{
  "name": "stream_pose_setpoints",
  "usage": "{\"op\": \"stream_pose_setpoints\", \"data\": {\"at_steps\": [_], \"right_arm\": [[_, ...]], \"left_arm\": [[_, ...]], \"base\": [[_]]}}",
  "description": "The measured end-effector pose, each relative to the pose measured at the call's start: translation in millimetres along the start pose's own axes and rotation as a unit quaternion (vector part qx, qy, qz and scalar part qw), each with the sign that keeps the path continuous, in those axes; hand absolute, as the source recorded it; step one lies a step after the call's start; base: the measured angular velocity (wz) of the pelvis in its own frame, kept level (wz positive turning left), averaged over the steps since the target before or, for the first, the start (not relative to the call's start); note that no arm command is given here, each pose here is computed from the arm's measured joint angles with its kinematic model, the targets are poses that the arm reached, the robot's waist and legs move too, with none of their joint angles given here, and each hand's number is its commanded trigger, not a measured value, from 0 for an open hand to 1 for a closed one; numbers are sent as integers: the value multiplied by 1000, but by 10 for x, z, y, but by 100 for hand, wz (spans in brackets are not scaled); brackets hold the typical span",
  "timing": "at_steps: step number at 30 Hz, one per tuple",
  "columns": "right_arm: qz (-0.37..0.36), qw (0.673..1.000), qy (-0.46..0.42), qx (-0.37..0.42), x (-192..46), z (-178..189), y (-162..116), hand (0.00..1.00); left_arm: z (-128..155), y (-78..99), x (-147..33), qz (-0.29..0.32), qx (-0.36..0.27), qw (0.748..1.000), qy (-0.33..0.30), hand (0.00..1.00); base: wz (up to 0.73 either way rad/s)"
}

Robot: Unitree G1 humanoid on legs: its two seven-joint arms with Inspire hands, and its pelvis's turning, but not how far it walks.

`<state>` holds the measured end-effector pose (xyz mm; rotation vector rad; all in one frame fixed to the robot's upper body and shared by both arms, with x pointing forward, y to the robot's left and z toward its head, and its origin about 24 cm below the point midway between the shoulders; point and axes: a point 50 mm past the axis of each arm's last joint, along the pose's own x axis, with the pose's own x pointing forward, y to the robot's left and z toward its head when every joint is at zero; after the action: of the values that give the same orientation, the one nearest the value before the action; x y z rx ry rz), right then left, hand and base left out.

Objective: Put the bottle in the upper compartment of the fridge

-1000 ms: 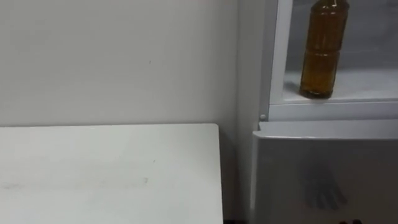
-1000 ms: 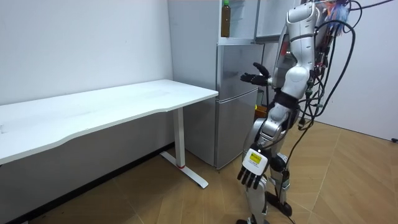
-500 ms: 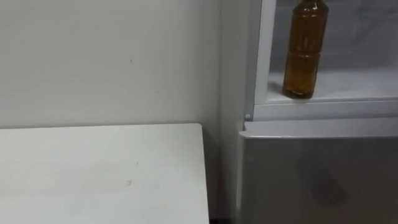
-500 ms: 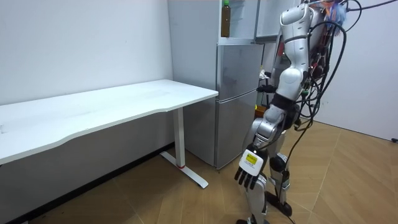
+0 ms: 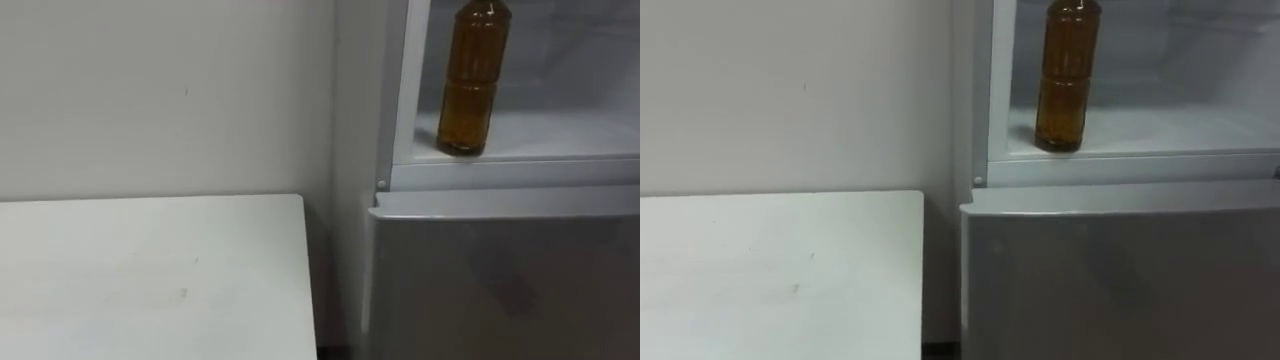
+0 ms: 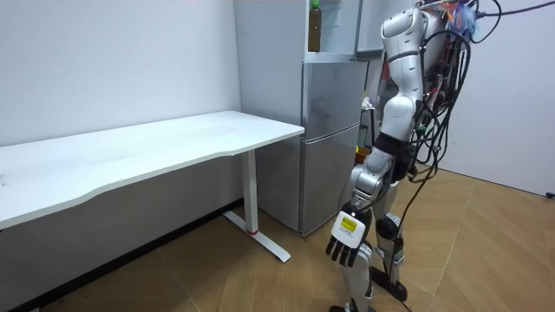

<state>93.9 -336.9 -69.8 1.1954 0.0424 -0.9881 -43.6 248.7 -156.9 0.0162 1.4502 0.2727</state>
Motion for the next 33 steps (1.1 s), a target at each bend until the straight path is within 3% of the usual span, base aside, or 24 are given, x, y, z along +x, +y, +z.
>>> {"op": "stream_pose_setpoints", "data": {"at_steps": [6,13,33], "right_arm": [[-17,997,-72,-23,36,313,323,0],[-85,982,-162,-44,7,642,504,0],[24,943,-313,-113,-369,1012,1436,0]], "left_arm": [[-7,56,-10,10,0,1000,-2,0],[-2,94,-15,16,-11,1000,-5,0],[-5,136,-37,24,-17,999,-27,0]], "base": [[-1],[-2],[0]]}}
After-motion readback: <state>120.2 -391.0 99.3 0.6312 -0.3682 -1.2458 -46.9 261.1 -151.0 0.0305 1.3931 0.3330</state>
